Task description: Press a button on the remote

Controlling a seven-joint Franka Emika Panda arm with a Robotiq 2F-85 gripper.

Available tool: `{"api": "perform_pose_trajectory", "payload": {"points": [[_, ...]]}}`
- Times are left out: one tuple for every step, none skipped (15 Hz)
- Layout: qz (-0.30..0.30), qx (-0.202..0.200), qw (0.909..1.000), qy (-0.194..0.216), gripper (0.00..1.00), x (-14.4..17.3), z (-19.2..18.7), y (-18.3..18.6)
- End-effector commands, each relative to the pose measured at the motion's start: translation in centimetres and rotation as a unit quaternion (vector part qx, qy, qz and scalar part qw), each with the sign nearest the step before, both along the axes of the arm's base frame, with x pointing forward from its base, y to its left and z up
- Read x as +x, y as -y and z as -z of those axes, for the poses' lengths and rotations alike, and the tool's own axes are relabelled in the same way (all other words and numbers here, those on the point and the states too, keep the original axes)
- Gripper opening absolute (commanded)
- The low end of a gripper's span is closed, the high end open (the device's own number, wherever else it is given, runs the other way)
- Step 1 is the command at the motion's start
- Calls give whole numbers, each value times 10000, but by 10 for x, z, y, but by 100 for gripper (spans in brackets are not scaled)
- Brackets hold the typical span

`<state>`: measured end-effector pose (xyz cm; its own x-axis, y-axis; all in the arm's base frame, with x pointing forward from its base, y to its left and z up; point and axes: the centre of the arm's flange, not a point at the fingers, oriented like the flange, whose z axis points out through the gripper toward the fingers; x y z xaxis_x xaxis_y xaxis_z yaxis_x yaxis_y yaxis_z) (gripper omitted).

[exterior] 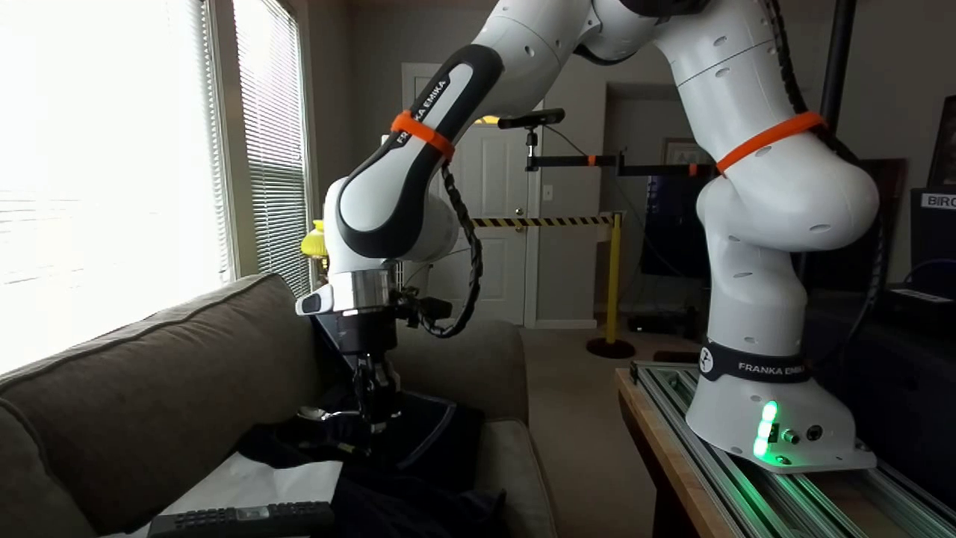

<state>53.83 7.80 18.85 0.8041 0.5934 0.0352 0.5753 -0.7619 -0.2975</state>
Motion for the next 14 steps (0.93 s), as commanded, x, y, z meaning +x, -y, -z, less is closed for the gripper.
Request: {"api": "perform_pose_trajectory", "payload": {"points": [[124, -41, 9999, 16, 0, 19, 20, -7], [166, -35, 9999, 36, 0, 22, 23, -8], [197, -53, 9998, 58, 0, 25, 26, -11], [273, -65, 9996, 93, 0, 28, 31, -13], [387, -80, 9991, 150, 0, 32, 36, -14], [474, -107, 9986, 200, 0, 35, 40, -15], [552, -153, 9981, 241, 0, 38, 45, -14], [386, -65, 9991, 185, 1, 25, 29, -12], [439, -89, 9988, 207, 1, 28, 33, -12], [470, -99, 9986, 210, 1, 29, 37, -12], [488, -102, 9985, 207, 1, 30, 39, -12], [494, -102, 9985, 207, 1, 31, 40, -12], [498, -101, 9985, 211, 1, 32, 40, -12], [514, -142, 9983, 237, 0, 36, 48, -14]]}}
